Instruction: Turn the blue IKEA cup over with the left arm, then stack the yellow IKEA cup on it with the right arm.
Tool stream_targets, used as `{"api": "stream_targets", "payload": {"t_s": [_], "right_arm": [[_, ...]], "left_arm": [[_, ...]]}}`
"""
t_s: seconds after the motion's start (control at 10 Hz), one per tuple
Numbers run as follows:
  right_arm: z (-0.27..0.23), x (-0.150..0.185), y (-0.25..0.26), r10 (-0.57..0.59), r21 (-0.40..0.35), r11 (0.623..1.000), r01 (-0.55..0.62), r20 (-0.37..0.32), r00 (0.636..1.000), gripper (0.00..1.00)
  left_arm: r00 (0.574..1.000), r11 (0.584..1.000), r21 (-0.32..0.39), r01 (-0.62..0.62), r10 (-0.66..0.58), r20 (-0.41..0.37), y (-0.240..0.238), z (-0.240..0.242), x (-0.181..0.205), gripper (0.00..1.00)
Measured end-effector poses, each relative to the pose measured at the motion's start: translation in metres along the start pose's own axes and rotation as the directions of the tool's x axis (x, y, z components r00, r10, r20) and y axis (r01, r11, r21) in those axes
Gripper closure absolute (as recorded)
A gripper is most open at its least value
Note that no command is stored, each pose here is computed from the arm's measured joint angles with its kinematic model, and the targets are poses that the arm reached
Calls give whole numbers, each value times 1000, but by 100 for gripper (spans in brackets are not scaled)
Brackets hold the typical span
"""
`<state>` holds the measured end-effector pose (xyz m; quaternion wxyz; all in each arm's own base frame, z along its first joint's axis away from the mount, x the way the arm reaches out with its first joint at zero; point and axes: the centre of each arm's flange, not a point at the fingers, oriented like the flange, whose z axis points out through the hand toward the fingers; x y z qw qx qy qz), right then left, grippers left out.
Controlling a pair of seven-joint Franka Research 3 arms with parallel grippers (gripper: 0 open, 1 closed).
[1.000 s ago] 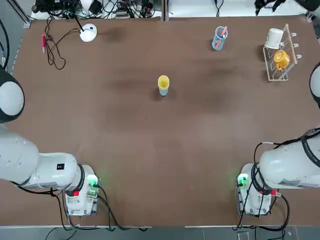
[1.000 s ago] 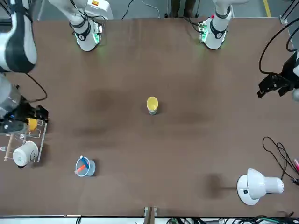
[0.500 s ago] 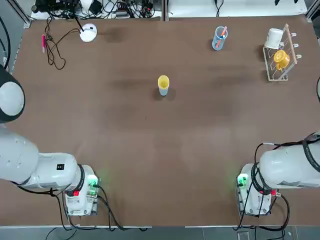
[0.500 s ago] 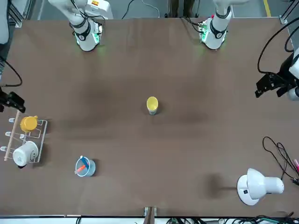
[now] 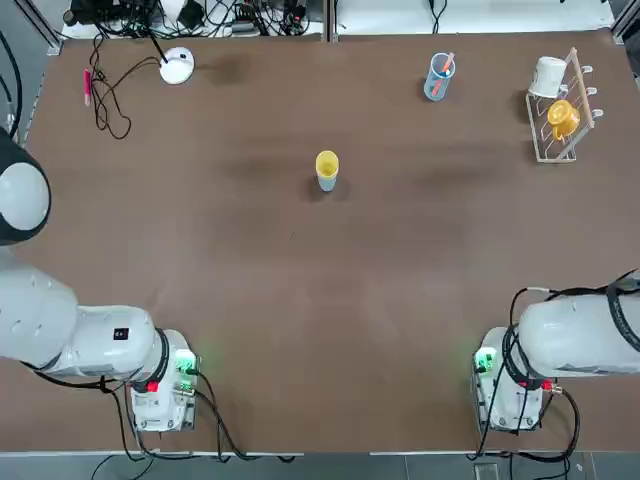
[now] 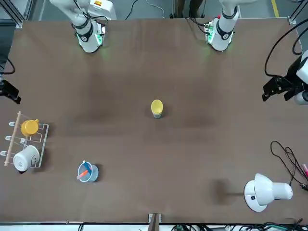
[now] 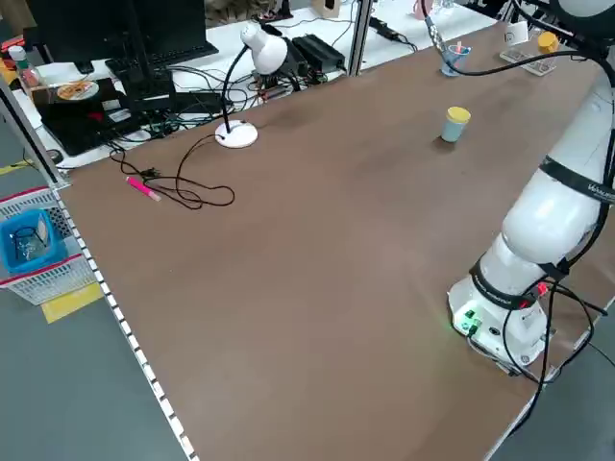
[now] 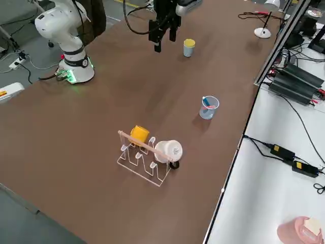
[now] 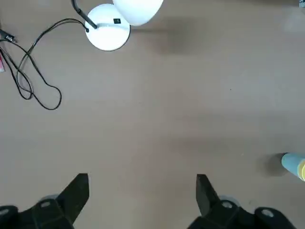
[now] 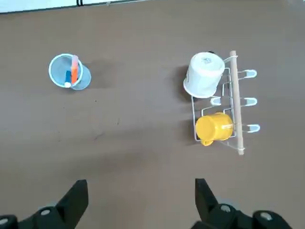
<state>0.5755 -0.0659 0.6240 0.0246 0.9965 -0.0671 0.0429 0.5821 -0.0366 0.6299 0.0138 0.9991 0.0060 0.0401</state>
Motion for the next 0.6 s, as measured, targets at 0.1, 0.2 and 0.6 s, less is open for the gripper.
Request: {"api": "stream_targets", "payload": {"t_s": [0.1, 0.2, 0.6], "right_arm": [[0, 0, -8, 12, 2, 1000, -12, 0, 1000, 1], [-1, 0, -12, 15, 3, 1000, -15, 0, 1000, 1], [-1, -3, -13, 19, 3, 1000, -19, 12, 1000, 1]], "left_arm": [[1000, 1000, 0, -2, 2, 0, 1, 0, 0, 1], [1000, 1000, 0, -4, 4, 0, 2, 0, 0, 1], [1000, 1000, -1, -9, 9, 0, 5, 0, 0, 1]]}}
